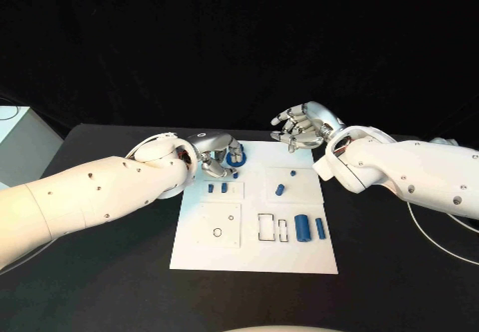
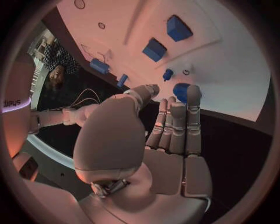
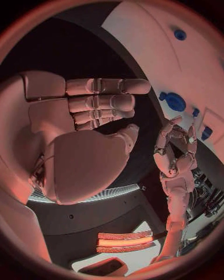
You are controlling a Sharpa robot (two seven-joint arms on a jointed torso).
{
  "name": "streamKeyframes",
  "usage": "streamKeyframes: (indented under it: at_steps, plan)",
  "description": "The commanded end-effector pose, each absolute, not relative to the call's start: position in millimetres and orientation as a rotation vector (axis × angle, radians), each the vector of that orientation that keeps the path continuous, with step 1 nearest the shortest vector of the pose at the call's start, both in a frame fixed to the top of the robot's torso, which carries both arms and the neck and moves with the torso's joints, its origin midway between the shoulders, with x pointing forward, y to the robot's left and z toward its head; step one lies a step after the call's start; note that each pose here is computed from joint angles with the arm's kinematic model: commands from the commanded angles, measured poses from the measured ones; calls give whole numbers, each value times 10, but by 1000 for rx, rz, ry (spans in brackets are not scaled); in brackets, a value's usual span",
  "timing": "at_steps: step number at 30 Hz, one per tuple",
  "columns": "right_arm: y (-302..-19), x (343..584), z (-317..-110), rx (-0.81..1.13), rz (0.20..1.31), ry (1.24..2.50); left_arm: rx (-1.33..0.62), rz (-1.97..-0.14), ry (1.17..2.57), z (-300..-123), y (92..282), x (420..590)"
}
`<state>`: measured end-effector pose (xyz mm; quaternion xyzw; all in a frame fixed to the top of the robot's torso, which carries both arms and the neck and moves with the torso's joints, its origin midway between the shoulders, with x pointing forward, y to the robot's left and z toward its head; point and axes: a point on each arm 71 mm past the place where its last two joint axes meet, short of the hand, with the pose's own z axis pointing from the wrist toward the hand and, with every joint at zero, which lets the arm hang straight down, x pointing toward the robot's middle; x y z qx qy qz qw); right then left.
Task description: Assemble the parts on the task board
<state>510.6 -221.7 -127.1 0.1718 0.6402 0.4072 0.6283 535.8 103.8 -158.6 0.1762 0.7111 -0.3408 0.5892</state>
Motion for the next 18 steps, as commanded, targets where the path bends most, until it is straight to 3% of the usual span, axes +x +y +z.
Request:
streamKeyframes:
  at_steps: [1,18]
  plan:
    - [-2206,5106,-1236,392,968,1422,475,-747,1700,-1636,1001,5365]
    - [-2175,5135,-1242,412,1014,1415,499,-707,1769,-1701,951,5383]
